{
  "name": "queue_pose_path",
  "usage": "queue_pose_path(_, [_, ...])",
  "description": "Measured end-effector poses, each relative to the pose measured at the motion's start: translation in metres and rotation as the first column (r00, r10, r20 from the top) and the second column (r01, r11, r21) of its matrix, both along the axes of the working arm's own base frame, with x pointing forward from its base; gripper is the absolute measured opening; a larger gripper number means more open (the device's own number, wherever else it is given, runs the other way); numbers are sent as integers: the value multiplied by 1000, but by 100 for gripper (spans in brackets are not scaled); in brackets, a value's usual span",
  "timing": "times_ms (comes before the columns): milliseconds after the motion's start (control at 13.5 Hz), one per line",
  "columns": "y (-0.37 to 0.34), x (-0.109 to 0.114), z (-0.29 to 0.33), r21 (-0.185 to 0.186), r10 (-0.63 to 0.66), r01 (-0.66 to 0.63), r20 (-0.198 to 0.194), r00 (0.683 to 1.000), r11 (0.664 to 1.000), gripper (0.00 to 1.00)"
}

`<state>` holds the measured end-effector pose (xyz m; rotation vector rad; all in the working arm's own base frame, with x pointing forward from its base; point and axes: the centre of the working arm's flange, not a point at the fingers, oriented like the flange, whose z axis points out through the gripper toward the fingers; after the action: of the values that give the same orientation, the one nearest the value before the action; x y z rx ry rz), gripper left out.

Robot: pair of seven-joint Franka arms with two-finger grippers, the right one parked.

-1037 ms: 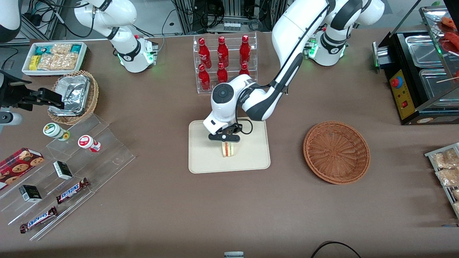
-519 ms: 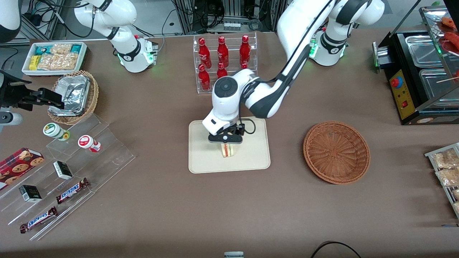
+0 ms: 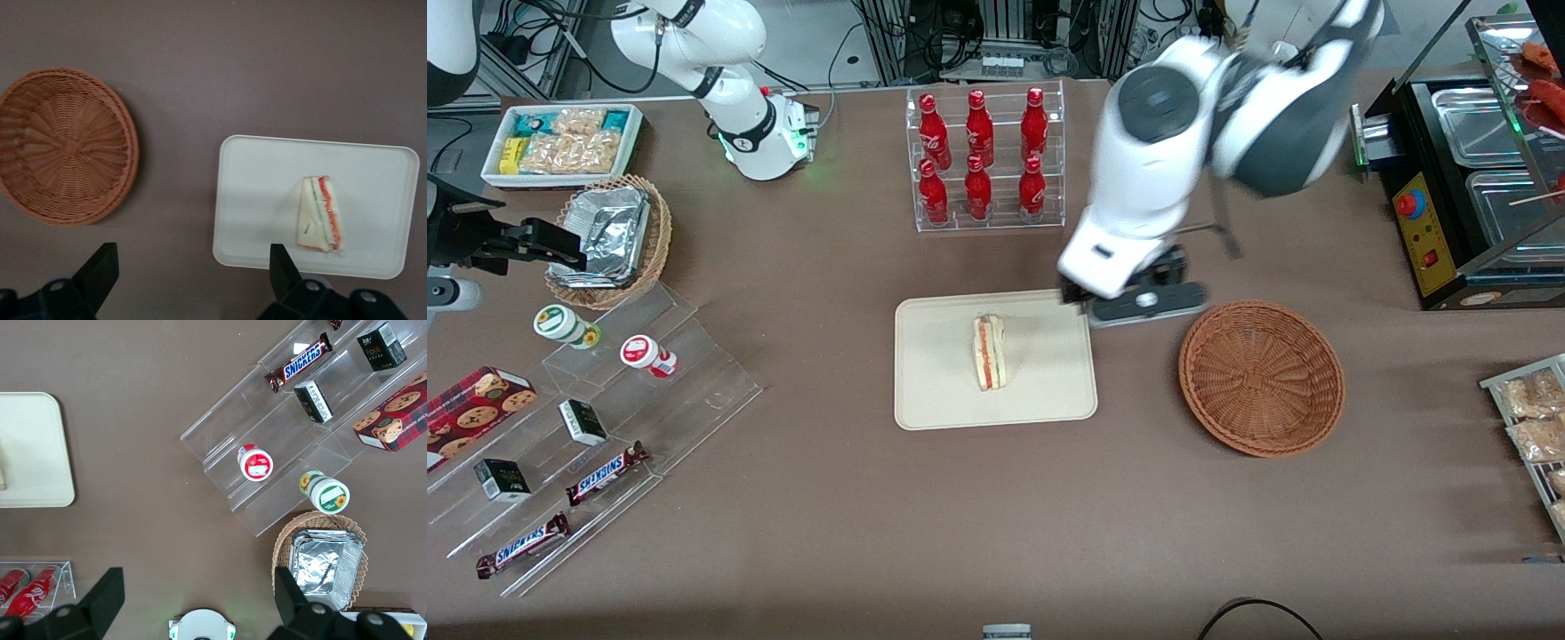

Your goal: Place sandwich from basket to tray

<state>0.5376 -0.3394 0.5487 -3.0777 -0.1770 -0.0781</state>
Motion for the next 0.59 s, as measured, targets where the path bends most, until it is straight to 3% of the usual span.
queue_pose_path(370, [107,-18,39,21,-71,71,-9,997,997,100])
queue_pose_path(593, [161,-19,47,19,-113,113,-39,993,993,100])
